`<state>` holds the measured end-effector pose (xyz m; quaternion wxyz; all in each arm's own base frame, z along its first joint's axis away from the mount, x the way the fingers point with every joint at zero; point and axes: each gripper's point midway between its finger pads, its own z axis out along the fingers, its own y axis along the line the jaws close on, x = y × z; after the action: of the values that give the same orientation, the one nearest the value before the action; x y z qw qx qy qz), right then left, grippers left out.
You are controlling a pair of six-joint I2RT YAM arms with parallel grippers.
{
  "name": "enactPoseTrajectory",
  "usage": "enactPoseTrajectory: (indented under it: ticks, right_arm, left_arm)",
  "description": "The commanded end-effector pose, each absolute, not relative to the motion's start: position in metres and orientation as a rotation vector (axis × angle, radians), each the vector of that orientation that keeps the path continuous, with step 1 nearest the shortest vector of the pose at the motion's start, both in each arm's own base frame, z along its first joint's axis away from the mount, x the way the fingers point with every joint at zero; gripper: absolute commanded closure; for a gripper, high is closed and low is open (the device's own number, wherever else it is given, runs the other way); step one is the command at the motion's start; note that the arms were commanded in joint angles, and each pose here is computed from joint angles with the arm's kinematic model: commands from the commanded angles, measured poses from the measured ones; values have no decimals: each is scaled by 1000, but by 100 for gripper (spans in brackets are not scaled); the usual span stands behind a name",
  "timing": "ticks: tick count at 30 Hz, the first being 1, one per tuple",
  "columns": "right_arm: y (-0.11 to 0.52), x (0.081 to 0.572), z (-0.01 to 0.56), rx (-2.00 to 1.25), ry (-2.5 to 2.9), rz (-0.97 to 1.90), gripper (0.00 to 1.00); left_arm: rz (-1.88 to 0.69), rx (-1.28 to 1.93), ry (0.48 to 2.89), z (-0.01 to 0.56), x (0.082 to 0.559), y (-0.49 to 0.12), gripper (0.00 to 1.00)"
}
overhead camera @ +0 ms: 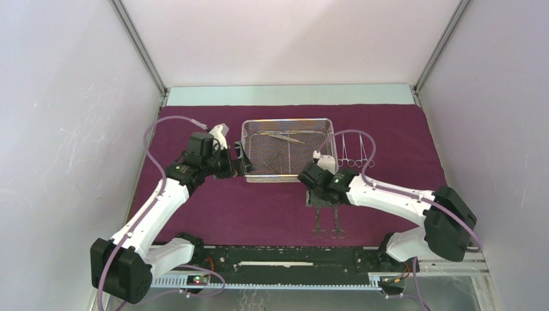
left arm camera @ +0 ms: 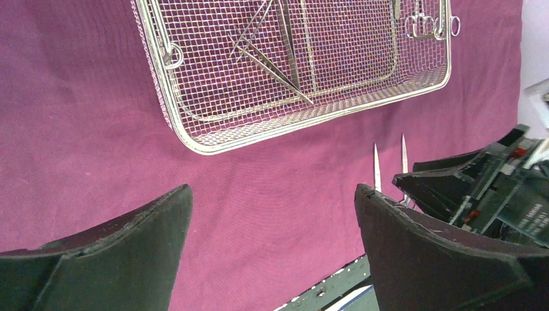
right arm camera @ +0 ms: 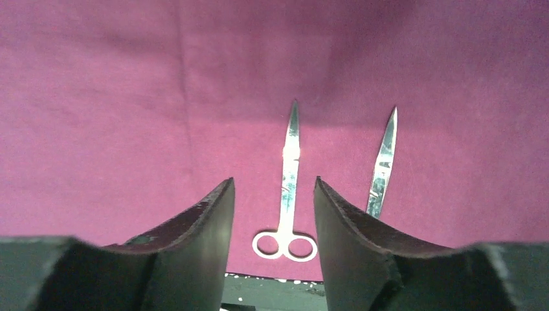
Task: Open and lay out the surgical kit
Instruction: Place the medical item in the surgical kit.
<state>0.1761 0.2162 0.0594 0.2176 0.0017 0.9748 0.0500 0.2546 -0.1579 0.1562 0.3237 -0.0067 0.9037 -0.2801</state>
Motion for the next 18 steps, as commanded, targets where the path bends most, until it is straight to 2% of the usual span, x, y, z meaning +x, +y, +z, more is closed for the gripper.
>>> enactPoseTrajectory:
  ticks: [1, 9, 18]
  right_arm:
    - [222, 191, 99, -27, 2604, 176, 40]
    - [224, 219, 134, -47, 2542, 222, 21]
    - [223, 272, 162, -75, 2502, 233, 17]
  left_arm:
    - [-739, -22, 2362, 154, 255, -157, 0]
    - [-742, -23, 2357, 156, 256, -157, 0]
    - [-752, -20, 2357, 156, 255, -158, 0]
